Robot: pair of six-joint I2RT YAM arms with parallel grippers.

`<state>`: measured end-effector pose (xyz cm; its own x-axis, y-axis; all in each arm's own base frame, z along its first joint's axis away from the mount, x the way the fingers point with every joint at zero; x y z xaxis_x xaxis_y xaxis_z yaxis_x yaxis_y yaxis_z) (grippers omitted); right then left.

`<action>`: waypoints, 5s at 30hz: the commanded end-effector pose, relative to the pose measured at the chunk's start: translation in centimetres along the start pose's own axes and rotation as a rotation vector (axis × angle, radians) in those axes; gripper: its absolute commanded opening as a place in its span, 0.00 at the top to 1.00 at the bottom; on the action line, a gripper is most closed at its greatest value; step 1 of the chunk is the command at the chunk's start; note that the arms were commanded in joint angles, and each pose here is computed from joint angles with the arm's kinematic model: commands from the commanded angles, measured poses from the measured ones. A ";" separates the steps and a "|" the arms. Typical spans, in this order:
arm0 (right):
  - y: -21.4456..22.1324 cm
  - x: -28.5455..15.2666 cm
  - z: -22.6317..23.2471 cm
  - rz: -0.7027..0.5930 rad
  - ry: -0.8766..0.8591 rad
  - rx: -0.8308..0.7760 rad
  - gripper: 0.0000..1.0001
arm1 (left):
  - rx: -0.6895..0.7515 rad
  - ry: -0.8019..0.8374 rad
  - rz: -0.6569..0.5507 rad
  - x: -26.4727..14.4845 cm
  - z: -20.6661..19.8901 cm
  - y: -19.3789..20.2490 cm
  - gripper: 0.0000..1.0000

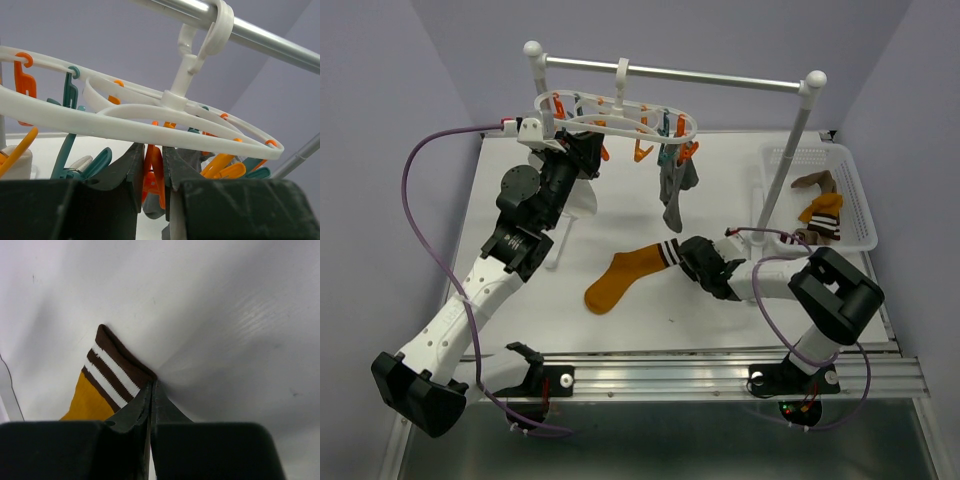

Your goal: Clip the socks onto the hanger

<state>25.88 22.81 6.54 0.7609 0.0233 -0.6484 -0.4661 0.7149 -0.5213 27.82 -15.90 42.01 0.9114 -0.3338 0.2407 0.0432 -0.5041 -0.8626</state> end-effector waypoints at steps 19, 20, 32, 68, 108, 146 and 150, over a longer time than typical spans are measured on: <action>-4.9 -8.6 4.1 -0.291 -0.429 -1.037 0.99 | -0.013 0.010 -0.121 -0.6 -0.6 -2.4 1.00; -4.9 -9.4 4.6 -0.298 -0.470 -1.048 0.99 | -0.021 0.010 -0.119 -0.5 -0.6 -2.3 1.00; -2.9 -16.9 10.7 -0.339 -1.073 -1.221 0.99 | -0.058 0.042 -0.113 -1.2 -1.1 -2.7 1.00; -11.5 -20.9 23.9 -0.777 -0.835 -1.063 0.99 | -0.206 -0.010 -0.070 -0.3 -1.7 -2.7 1.00; -10.7 -21.2 27.3 -0.959 -0.830 -0.881 0.99 | -0.365 -0.293 -0.100 2.1 -0.4 -1.3 1.00; -12.2 -20.4 28.1 -0.976 -0.608 -0.841 0.99 | -0.318 -0.274 -0.092 2.4 -1.5 -2.4 1.00; -11.8 -20.7 28.4 -0.963 -0.685 -0.829 0.99 | -0.328 -0.272 -0.090 2.4 -1.6 -2.3 1.00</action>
<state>29.19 33.35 39.20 0.9099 0.2555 0.3269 0.3561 -0.0766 -0.9313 29.79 -17.20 41.73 0.9940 -0.0988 0.0475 -0.0378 -0.7157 -0.6974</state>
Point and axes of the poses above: each gripper's point midway between its finger pads, its own x axis out along the fingers, its own z axis along the line the jaws close on, y = z × x, the point moved 7 cm from there along -x, back along the fingers, and after that the axes turned 4 degrees about -x, right-handed, at the moved point
